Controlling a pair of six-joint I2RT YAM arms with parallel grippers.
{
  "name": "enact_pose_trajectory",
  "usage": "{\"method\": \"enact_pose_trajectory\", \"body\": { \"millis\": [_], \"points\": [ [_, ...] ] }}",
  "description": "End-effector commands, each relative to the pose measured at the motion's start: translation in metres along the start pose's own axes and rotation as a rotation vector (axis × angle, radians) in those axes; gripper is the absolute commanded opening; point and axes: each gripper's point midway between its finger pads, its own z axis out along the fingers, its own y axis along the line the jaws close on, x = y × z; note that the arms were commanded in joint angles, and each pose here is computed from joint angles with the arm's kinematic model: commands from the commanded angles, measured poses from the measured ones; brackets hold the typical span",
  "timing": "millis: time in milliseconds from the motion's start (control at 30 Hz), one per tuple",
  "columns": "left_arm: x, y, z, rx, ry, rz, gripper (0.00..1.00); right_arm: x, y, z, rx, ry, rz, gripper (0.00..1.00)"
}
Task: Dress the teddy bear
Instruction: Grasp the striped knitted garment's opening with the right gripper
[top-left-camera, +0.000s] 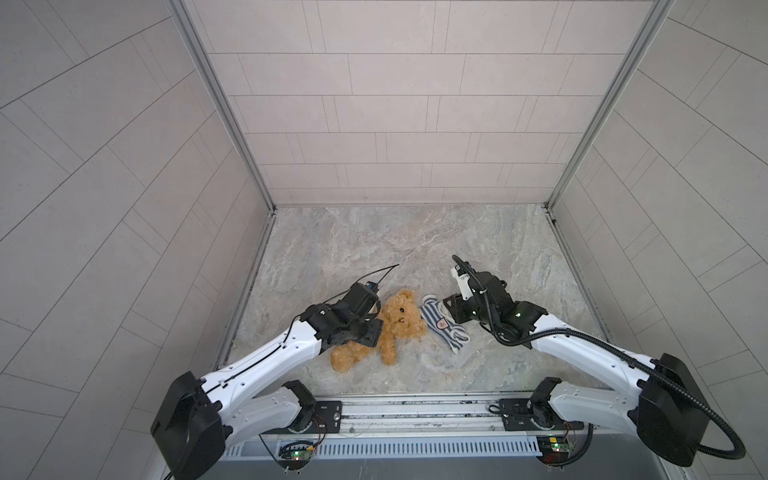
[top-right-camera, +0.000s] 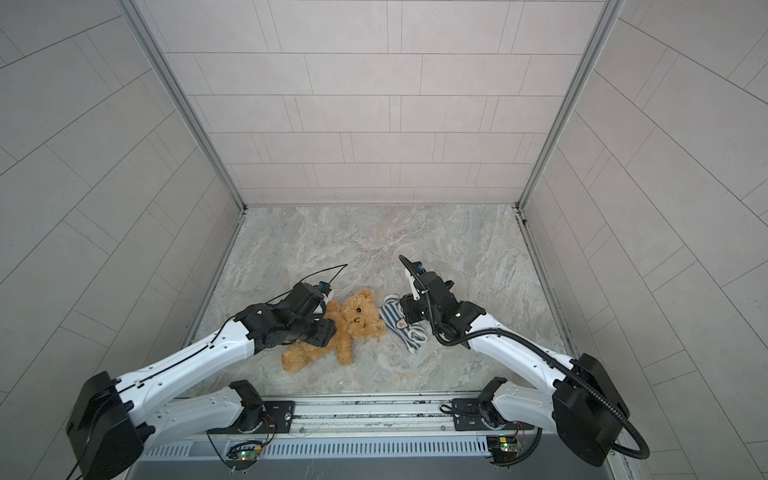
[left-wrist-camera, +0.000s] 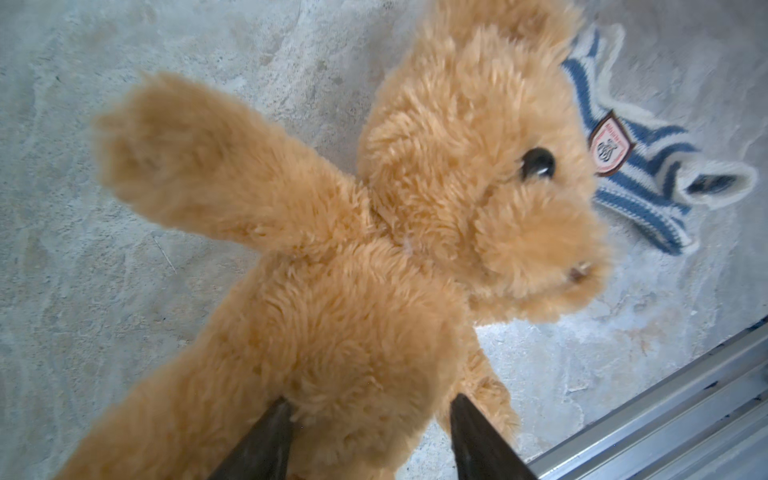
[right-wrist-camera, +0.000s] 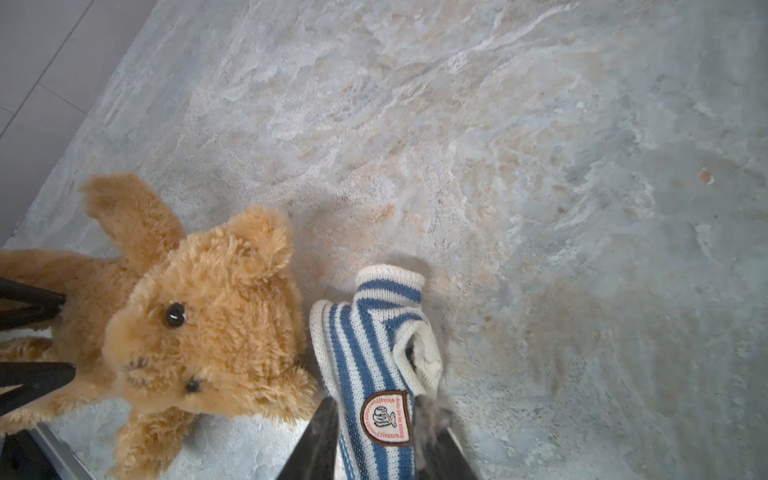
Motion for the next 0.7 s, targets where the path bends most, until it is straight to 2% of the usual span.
{"method": "enact_pose_trajectory", "body": {
  "millis": [0, 100, 267, 400, 467, 600, 667],
  "points": [
    [0.010, 0.002, 0.008, -0.017, 0.057, 0.044, 0.64, 0.031, -0.004, 0.004, 0.010, 0.116, 0.005, 0.34],
    [0.018, 0.002, 0.022, -0.014, 0.090, 0.025, 0.62, 0.039, 0.007, 0.009, -0.022, 0.153, -0.017, 0.34],
    [0.018, 0.003, 0.038, -0.023, 0.079, -0.027, 0.39, 0.057, 0.022, 0.025, -0.024, 0.241, -0.082, 0.33],
    [0.011, 0.009, 0.034, -0.034, 0.036, -0.073, 0.16, 0.067, 0.029, 0.033, -0.014, 0.281, -0.110, 0.32],
    [0.008, 0.013, 0.030, -0.021, 0.009, -0.118, 0.09, 0.072, 0.028, 0.036, -0.009, 0.290, -0.108, 0.31],
    [0.005, 0.033, 0.018, 0.016, -0.057, -0.248, 0.04, 0.077, 0.026, 0.044, 0.003, 0.295, -0.112, 0.31],
    [0.004, 0.040, 0.010, 0.002, -0.080, -0.270, 0.02, 0.081, 0.022, 0.050, 0.024, 0.307, -0.123, 0.31]
  ]
}}
